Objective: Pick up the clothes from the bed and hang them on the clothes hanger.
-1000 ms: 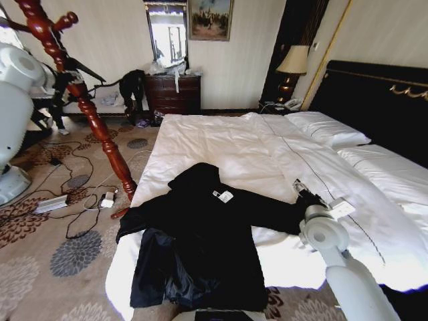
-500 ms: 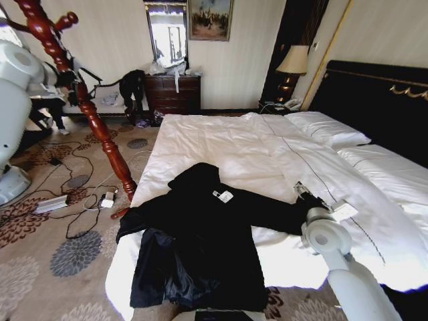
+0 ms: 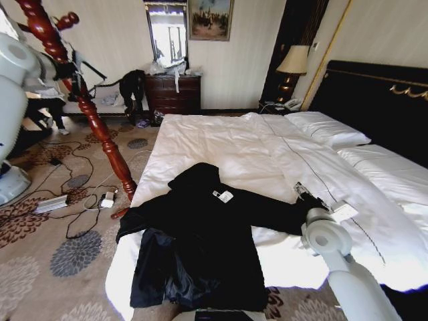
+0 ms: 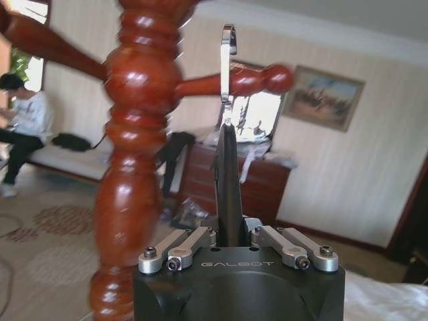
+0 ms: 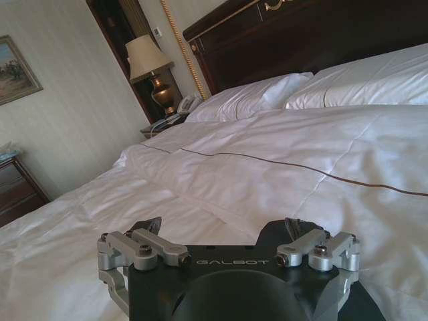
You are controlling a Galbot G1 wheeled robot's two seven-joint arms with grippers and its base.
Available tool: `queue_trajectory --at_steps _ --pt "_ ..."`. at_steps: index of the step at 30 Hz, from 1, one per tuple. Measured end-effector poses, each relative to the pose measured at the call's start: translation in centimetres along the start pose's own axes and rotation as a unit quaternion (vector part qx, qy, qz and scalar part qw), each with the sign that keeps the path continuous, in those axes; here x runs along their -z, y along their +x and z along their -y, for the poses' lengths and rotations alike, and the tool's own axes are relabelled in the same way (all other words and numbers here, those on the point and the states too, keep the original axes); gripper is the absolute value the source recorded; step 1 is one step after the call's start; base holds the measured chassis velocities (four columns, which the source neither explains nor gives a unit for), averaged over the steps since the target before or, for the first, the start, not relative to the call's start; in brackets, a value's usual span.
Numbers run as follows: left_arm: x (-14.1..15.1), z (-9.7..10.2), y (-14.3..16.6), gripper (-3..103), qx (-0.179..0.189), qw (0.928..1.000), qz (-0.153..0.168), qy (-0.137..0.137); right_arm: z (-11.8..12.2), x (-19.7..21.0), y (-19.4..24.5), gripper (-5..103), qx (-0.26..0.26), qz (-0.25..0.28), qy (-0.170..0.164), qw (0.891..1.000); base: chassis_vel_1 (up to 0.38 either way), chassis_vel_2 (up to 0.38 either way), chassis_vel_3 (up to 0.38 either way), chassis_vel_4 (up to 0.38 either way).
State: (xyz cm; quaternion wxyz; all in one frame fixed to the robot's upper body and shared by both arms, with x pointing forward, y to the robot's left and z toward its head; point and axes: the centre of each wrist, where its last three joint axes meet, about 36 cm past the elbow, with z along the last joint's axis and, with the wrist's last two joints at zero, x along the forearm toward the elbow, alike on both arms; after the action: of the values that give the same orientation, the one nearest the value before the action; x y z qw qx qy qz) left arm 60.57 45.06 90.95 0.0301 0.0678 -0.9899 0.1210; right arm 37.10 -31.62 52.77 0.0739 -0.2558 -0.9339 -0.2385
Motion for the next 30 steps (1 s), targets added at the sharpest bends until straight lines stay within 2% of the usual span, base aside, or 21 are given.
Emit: queue_trajectory --at_steps 2,5,6,8,11,13,14,16,18,19,21,23,25,26,28,29,30 --pt "-0.3 1.0 0.8 16 -0.024 0.9997 0.004 -0.001 0.0 0.0 0.0 100 -0.001 0.000 0.000 1.000 0.000 0.000 0.000 0.000" --pt "-1.6 2.9 2.5 16 -0.086 0.9963 0.006 0.000 0.0 -0.3 0.0 100 -0.002 -0.002 0.000 1.000 0.000 0.000 0.000 0.000" --pt "-1.6 2.9 2.5 16 -0.086 0.9963 0.006 0.000 0.0 -0.3 0.0 100 -0.002 -0.002 0.000 1.000 0.000 0.000 0.000 0.000" --pt "-3.4 4.5 3.8 16 -0.132 0.9911 0.009 -0.013 0.0 -0.6 -0.1 100 -0.003 -0.006 -0.001 1.000 0.000 0.000 0.000 0.000" --pt "-4.4 5.0 4.5 16 -0.151 0.9884 0.005 -0.017 0.0 -0.6 -0.1 100 -0.004 -0.007 -0.001 1.000 0.000 0.000 0.000 0.000" --pt "-6.6 5.2 5.8 16 -0.176 0.9843 -0.008 -0.018 0.0 -0.9 -0.3 100 -0.003 -0.007 0.004 1.000 0.000 0.000 0.000 0.000" --pt "-6.6 5.2 5.8 16 -0.176 0.9843 -0.008 -0.018 0.0 -0.9 -0.3 100 -0.003 -0.007 0.004 1.000 0.000 0.000 0.000 0.000" --pt "-9.6 4.9 7.0 16 -0.191 0.9812 -0.024 -0.013 -0.3 -1.3 -0.9 100 0.003 -0.009 0.012 1.000 0.000 0.000 0.000 0.000" --pt "-13.7 5.0 8.0 16 -0.222 0.9738 -0.049 -0.005 -1.1 -1.9 -2.0 100 0.021 -0.019 0.010 1.000 0.000 0.000 0.000 0.000" --pt "-13.7 5.0 8.0 16 -0.222 0.9738 -0.049 -0.005 -1.1 -1.9 -2.0 100 0.021 -0.019 0.010 1.000 0.000 0.000 0.000 0.000" --pt "-16.4 4.8 8.5 16 -0.247 0.9672 -0.058 0.003 -2.0 -2.2 -2.9 100 0.040 -0.028 0.005 0.999 0.000 0.000 0.000 0.000" --pt "-19.4 4.3 8.8 16 -0.282 0.9565 -0.070 0.026 -3.6 -2.9 -5.0 100 0.073 -0.052 0.001 0.996 0.000 0.000 0.000 0.000" --pt "-20.8 4.3 8.5 16 -0.299 0.9500 -0.076 0.046 -4.9 -3.2 -5.8 100 0.097 -0.081 -0.013 0.992 0.000 0.000 0.000 0.000" --pt "-20.8 4.3 8.5 16 -0.299 0.9500 -0.076 0.046 -4.9 -3.2 -5.8 100 0.097 -0.081 -0.013 0.992 0.000 0.000 0.000 0.000" --pt "-22.7 5.0 7.2 16 -0.322 0.9396 -0.080 0.082 -6.1 -3.4 -6.3 100 0.123 -0.125 -0.024 0.984 0.000 0.000 0.000 0.000" --pt "-23.1 5.2 6.9 16 -0.330 0.9360 -0.081 0.092 -6.4 -3.6 -6.4 100 0.131 -0.133 -0.024 0.982 0.000 0.000 0.000 0.000" --pt "-23.1 5.2 6.9 16 -0.330 0.9360 -0.081 0.092 -6.4 -3.6 -6.4 100 0.131 -0.133 -0.024 0.982 0.000 0.000 0.000 0.000"
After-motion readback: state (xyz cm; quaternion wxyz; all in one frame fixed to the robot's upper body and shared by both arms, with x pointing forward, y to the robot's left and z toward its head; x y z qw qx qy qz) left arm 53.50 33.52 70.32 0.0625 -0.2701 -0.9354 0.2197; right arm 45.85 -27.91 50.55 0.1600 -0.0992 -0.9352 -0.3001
